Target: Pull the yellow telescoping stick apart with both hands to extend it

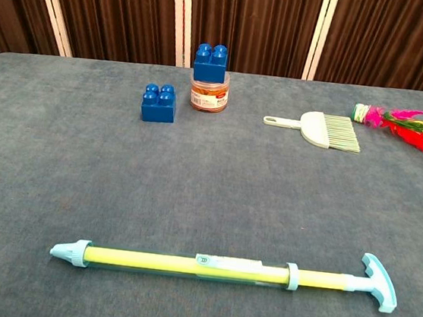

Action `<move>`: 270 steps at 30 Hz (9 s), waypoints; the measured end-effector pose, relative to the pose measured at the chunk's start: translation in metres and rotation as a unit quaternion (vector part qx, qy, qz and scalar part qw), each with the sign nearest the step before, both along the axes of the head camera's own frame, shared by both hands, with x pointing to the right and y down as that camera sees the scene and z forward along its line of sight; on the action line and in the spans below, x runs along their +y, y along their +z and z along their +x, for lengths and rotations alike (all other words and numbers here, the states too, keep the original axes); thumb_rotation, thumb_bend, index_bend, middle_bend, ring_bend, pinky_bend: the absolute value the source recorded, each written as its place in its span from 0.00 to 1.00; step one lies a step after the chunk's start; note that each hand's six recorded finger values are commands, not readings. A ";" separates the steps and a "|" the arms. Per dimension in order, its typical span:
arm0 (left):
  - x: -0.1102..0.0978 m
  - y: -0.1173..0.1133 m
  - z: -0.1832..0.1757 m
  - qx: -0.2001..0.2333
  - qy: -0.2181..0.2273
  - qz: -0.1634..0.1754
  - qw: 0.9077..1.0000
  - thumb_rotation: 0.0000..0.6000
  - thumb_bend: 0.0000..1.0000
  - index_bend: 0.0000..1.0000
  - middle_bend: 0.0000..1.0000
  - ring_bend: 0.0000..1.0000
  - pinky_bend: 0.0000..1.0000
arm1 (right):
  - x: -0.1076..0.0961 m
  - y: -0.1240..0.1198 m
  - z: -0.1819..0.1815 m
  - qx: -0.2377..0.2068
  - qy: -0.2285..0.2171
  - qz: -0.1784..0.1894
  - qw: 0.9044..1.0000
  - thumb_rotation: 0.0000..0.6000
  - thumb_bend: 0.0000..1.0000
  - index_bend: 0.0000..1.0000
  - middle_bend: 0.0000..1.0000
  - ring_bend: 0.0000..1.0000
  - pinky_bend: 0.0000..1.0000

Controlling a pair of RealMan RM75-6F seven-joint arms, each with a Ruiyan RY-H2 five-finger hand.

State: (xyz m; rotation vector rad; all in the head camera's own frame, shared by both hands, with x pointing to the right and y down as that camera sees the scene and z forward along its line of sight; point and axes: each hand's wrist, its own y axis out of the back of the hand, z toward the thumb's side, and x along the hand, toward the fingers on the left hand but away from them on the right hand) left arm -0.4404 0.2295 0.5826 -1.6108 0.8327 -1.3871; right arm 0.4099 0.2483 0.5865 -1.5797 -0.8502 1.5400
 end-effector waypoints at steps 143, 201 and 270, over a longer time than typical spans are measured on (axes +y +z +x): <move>0.019 0.078 0.234 0.158 0.259 0.058 0.951 1.00 0.63 0.69 0.19 0.09 0.13 | -0.042 0.107 -0.124 0.011 -0.063 0.033 0.997 1.00 0.34 0.87 0.25 0.08 0.06; 0.020 0.020 0.175 0.165 0.272 0.133 0.939 1.00 0.62 0.69 0.20 0.09 0.13 | -0.133 0.094 -0.030 0.088 0.041 0.086 0.992 1.00 0.34 0.87 0.25 0.10 0.06; -0.018 0.000 0.033 0.027 -0.017 0.064 0.997 1.00 0.01 0.00 0.00 0.00 0.06 | -0.027 -0.011 -0.019 -0.128 0.000 0.045 0.991 1.00 0.00 0.00 0.00 0.00 0.00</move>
